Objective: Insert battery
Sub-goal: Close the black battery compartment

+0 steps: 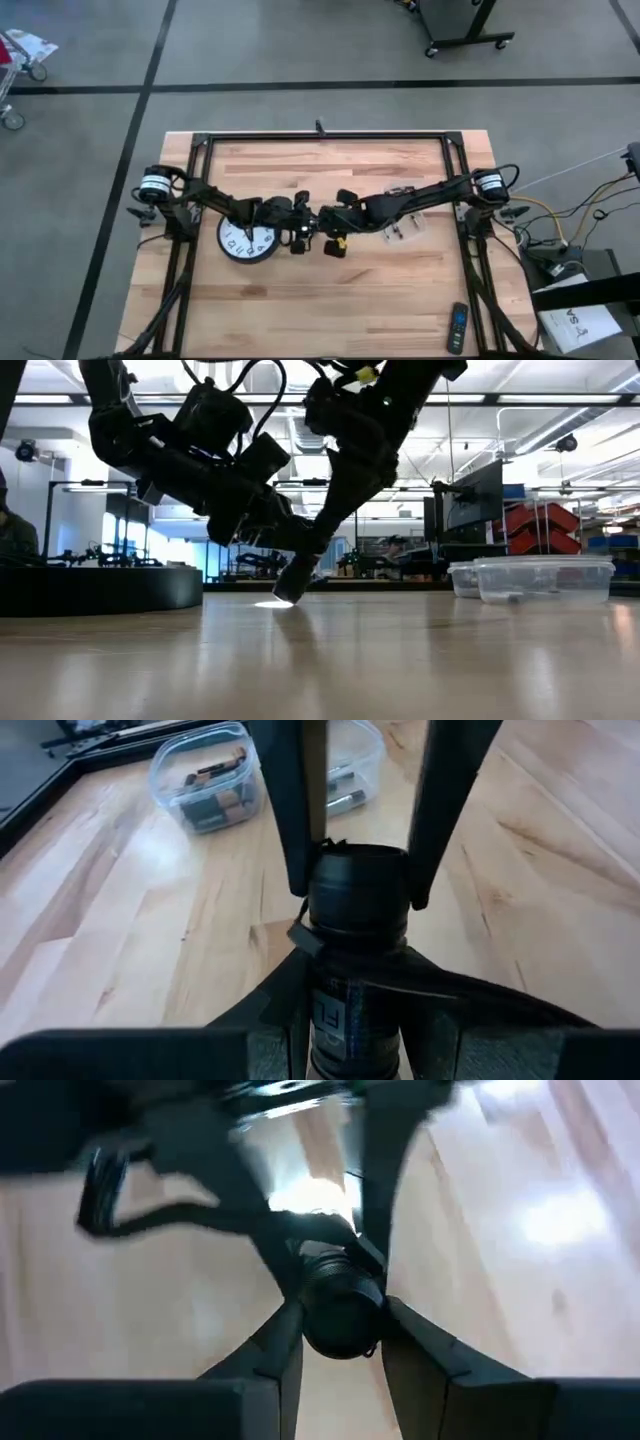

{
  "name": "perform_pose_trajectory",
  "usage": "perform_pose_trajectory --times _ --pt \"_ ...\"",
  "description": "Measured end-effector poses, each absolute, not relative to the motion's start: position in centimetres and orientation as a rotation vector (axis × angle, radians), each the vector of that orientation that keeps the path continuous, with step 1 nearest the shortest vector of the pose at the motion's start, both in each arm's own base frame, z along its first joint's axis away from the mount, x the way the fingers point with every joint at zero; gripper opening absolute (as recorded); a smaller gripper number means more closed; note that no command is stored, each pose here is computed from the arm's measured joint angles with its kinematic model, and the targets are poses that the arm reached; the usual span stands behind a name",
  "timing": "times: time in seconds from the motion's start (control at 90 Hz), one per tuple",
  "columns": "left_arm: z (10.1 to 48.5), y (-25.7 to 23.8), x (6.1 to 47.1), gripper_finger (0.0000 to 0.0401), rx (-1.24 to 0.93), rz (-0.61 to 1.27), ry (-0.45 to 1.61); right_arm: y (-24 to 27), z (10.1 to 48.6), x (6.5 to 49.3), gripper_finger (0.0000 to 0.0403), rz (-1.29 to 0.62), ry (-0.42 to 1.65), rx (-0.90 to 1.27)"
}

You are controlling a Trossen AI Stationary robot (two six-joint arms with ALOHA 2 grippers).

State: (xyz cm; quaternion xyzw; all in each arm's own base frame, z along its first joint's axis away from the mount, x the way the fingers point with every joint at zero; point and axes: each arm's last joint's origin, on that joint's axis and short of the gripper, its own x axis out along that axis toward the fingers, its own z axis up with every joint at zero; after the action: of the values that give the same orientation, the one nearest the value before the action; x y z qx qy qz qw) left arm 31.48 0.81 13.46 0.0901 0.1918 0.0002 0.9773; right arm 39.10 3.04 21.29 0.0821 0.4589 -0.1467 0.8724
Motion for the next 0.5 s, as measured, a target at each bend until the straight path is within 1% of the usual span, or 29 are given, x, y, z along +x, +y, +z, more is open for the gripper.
perform_pose_trajectory --times 0.122,0.267,0.311,0.4,0.5 --pt "13.46 0.82 31.48 0.0093 0.179 0.006 0.387 3.00 21.27 39.13 0.0100 -0.441 0.912 0.429" --pt "13.46 0.83 31.47 0.0093 0.169 0.009 0.387 3.00 21.28 39.15 0.0101 -0.650 0.808 0.847" --pt "13.46 0.84 31.47 0.0093 0.167 0.010 0.387 3.01 21.28 39.15 0.0101 -0.696 0.780 0.945" --pt "13.45 0.84 31.47 0.0093 0.167 0.010 0.387 3.17 21.29 39.12 0.0108 -0.707 0.775 1.002" --pt "13.57 0.81 31.52 0.0093 0.153 0.008 0.374 3.22 21.75 38.86 0.0128 -0.625 0.834 0.949"
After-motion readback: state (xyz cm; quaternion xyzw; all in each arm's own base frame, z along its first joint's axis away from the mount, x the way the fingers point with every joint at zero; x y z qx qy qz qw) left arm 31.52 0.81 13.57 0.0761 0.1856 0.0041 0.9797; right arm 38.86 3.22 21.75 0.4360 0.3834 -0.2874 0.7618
